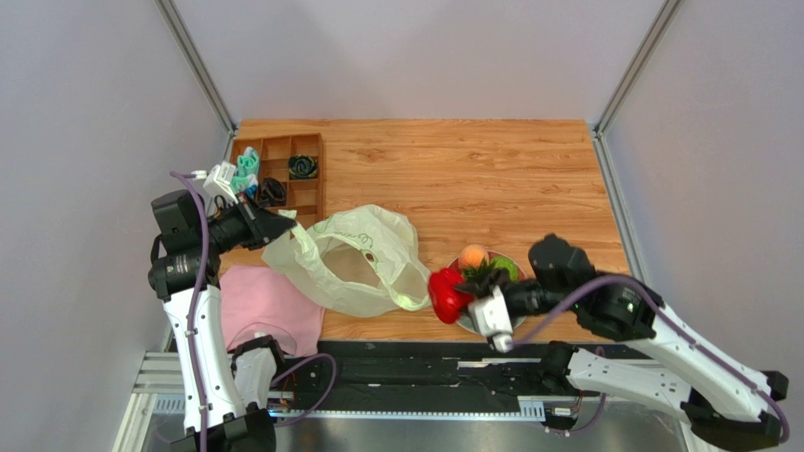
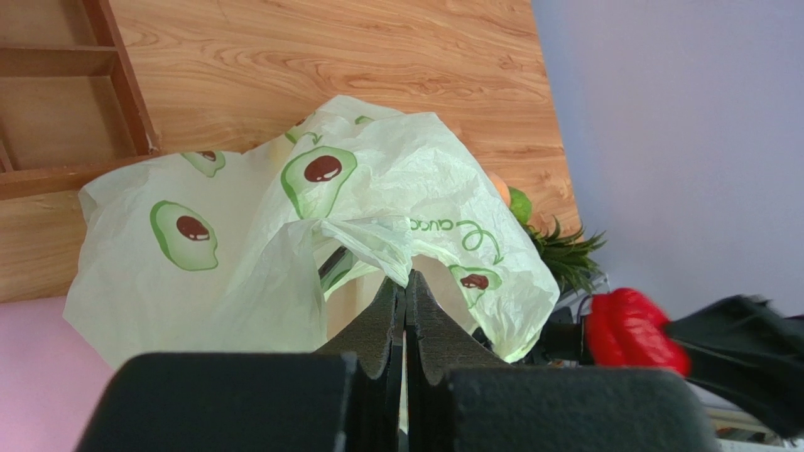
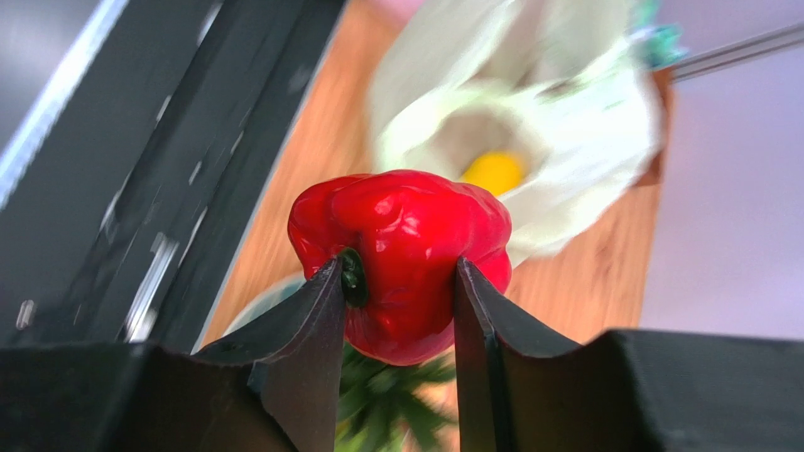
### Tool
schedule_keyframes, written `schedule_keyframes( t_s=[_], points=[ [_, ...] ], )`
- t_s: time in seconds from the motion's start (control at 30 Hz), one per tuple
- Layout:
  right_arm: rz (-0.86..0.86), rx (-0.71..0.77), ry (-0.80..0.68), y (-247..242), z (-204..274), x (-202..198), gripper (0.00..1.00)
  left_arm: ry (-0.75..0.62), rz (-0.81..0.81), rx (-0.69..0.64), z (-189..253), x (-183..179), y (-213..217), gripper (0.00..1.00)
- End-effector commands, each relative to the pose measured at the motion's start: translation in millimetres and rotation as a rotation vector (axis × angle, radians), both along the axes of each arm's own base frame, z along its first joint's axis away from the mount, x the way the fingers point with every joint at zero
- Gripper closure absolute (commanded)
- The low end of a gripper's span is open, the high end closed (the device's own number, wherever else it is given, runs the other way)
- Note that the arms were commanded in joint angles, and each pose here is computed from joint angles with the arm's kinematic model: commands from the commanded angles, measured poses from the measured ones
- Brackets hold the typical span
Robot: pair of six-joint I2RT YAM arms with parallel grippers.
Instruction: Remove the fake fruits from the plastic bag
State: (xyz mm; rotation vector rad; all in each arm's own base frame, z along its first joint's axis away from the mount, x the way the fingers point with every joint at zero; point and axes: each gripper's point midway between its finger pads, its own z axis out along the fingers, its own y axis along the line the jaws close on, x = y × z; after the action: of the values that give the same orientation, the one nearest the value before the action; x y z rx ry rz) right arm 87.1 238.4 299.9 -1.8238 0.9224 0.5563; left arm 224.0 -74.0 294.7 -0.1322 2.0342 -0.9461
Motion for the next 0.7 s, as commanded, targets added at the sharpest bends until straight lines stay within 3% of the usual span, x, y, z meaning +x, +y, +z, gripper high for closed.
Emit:
schedule_keyframes(
  t_s=[0.0, 0.17, 0.3, 0.67],
  points=[
    [0.190, -0.129, -0.395, -53, -54, -13, 1.00, -0.048, 0.001, 0.005, 10, -2, -1, 1.00],
    [0.258, -0.207, -0.309, -65, -86, -30, 1.00, -0.046, 0.004, -0.002, 10, -4, -3, 1.00],
    [0.253, -0.304, -0.354, -64, -129, -14, 1.00, -0.047, -0.001, -0.005, 10, -9, -5, 1.00],
    [0.286, -0.469, -0.386, -75, -189, -1, 1.00, -0.048, -0.001, 0.006, 9, -16, -6, 1.00]
  ],
)
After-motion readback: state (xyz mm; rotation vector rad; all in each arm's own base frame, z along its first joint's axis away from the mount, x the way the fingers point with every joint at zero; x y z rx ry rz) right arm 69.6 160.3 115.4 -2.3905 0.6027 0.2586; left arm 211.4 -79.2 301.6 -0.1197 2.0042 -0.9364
